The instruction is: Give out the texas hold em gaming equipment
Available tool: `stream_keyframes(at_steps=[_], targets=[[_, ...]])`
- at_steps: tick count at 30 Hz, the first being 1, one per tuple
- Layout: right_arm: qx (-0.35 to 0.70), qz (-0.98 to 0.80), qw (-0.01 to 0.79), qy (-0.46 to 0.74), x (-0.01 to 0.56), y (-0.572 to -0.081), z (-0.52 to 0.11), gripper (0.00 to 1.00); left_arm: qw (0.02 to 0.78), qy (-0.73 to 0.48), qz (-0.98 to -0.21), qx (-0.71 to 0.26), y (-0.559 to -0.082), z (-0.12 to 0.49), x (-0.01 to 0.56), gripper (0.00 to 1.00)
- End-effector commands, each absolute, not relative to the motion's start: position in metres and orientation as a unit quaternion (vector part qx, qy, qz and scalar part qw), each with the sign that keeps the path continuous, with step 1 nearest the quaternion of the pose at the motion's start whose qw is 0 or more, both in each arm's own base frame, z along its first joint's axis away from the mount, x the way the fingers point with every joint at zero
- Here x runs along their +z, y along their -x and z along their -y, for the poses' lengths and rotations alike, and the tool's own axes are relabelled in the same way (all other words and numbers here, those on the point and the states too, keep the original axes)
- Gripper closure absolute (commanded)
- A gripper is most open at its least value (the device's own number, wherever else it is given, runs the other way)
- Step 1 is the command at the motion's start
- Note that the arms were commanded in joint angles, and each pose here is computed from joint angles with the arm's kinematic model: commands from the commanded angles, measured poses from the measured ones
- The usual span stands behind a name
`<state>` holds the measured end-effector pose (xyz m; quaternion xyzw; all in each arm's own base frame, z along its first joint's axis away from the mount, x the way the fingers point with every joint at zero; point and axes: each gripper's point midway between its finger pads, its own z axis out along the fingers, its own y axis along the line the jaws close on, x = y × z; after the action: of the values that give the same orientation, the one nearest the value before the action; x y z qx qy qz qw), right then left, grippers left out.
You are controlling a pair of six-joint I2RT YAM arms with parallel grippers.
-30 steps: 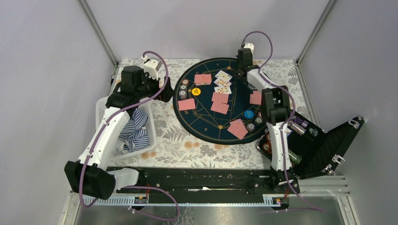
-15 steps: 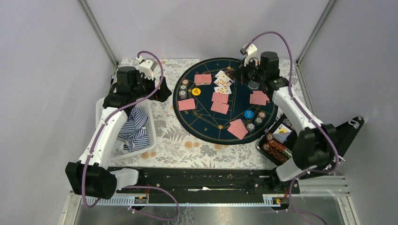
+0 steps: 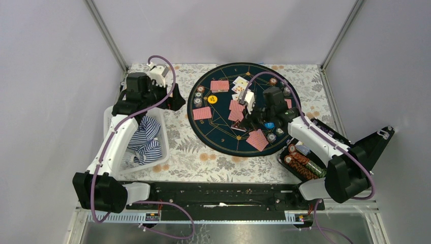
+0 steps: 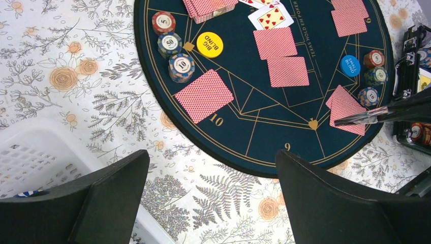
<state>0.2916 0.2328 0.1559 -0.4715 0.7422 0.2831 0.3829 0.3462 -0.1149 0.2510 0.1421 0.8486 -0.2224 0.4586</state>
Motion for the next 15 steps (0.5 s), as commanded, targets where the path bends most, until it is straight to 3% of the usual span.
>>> stream_keyframes(at_steps=[1,15], targets=[[0.249,-0.729,0.412,0.486,0.158,-0.296,-0.232,1.0,0.479,-0.146,-0.834,-0.232,-0.35,0.116,0.262,0.01],[0.209,-0.752,0.403,0.477,0.102,-0.303,-0.224,1.0,0.48,-0.141,-0.834,-0.231,-0.351,0.113,0.262,0.01]])
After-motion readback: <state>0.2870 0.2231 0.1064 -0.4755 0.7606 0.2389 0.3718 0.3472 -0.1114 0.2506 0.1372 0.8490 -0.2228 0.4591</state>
